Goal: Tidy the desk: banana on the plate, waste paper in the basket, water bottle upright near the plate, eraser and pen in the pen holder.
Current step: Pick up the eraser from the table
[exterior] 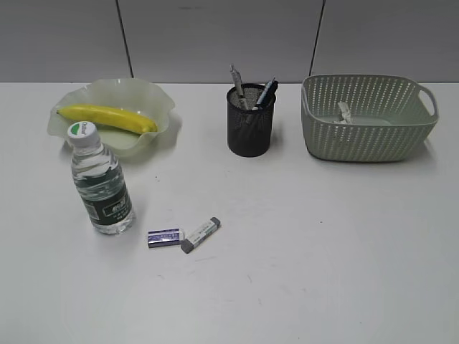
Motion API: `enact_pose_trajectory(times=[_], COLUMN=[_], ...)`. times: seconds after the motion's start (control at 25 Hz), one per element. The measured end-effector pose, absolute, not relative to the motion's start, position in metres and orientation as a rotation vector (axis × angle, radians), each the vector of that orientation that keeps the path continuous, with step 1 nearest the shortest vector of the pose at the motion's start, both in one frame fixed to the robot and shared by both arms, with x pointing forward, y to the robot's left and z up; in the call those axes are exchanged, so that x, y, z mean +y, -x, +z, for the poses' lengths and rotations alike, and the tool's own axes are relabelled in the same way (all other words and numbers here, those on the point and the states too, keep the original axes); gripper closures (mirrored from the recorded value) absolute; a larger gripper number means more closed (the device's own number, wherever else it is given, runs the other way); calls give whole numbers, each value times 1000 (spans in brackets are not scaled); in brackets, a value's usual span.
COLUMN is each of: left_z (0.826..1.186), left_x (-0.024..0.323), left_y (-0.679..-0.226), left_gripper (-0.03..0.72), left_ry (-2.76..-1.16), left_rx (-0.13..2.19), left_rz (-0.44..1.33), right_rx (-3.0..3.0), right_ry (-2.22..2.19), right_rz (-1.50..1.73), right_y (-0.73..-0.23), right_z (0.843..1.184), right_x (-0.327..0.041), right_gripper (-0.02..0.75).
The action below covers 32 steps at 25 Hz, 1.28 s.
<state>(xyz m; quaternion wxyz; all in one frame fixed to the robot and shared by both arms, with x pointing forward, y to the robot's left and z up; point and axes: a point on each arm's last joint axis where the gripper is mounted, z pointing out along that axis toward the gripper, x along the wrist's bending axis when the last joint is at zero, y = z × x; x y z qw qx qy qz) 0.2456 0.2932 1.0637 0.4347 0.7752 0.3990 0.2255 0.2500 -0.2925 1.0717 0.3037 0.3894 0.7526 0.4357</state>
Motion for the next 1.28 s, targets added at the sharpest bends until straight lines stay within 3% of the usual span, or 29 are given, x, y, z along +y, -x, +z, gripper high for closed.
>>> enact_pose_trajectory(times=[0.32, 0.64, 1.0, 1.28], left_z=[1063, 1063, 1063, 1063], left_x=[298, 305, 305, 305], left_y=[-238, -230, -230, -230], left_gripper=[447, 447, 447, 447], left_ry=[-1882, -1826, -1826, -1826], left_rx=[967, 941, 942, 943], left_rz=[587, 628, 632, 633], right_rx=[2400, 2710, 2877, 2982], right_ry=[-759, -540, -96, -71], right_rz=[946, 744, 592, 513], right_y=[-347, -463, -492, -510], right_z=[1100, 1097, 1042, 978], right_x=[-226, -134, 1, 49], right_gripper=[244, 244, 244, 244])
